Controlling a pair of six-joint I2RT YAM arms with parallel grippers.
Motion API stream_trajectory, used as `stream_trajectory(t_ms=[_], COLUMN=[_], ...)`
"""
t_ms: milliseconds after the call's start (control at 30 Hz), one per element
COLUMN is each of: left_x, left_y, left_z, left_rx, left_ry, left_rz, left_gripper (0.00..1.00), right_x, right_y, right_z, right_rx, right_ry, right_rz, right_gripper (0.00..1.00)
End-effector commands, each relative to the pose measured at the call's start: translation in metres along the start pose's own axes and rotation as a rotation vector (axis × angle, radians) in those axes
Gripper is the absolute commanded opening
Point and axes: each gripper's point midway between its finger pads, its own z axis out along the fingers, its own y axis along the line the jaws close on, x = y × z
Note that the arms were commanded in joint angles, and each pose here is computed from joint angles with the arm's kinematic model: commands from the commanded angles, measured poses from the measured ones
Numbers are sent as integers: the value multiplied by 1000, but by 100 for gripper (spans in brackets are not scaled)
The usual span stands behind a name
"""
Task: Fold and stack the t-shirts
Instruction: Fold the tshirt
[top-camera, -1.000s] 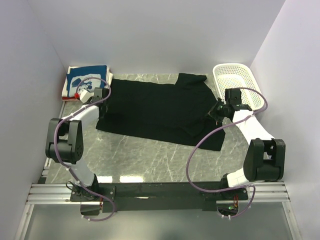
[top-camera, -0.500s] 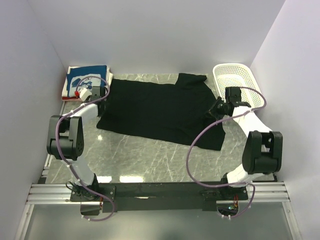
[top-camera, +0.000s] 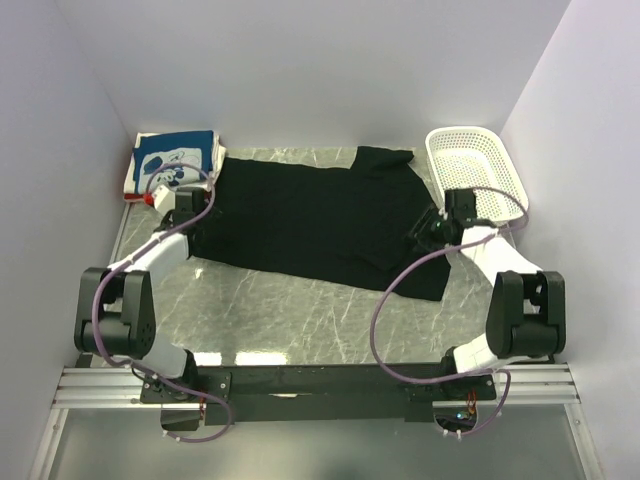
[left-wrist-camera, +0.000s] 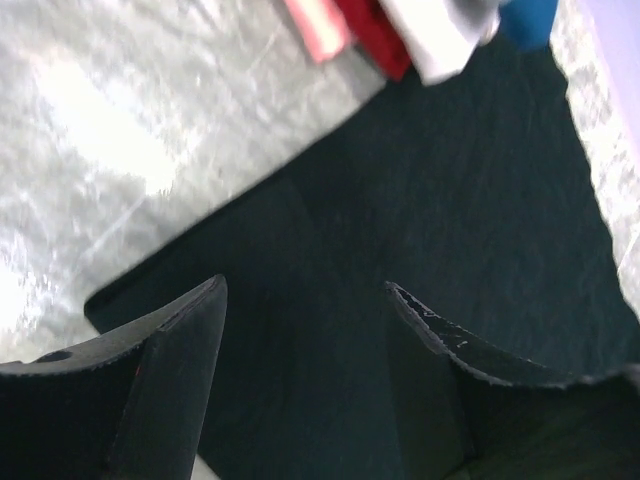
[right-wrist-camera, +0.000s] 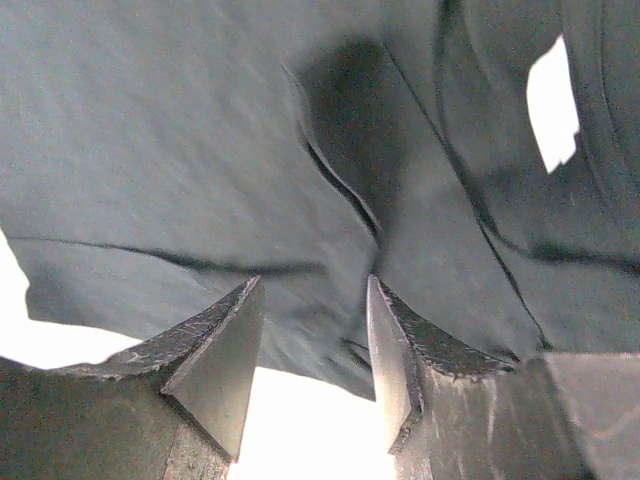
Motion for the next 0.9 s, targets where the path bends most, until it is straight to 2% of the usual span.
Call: stream_trajectory(t_ms=[0,267,533,867], left_x=[8,22,17,9], left_y=[-8,-12,-14,-13], left_z=[-11,-17,-25,-38], left_rx=[62,108,125,130], left_ry=[-2,20,14,-4], left_rz=[-31,-14,-13,5], left_gripper=[67,67,67,68], right_x=[15,39,33,-10], right_y=[-2,-2,14,102], right_z=[-2,17,39,57], right_rx=[-12,-7,-15,-115], right_ry=[-40,-16,14,27], right_rz=[-36,-85,-79,-131], right_gripper=[52,55,56,56])
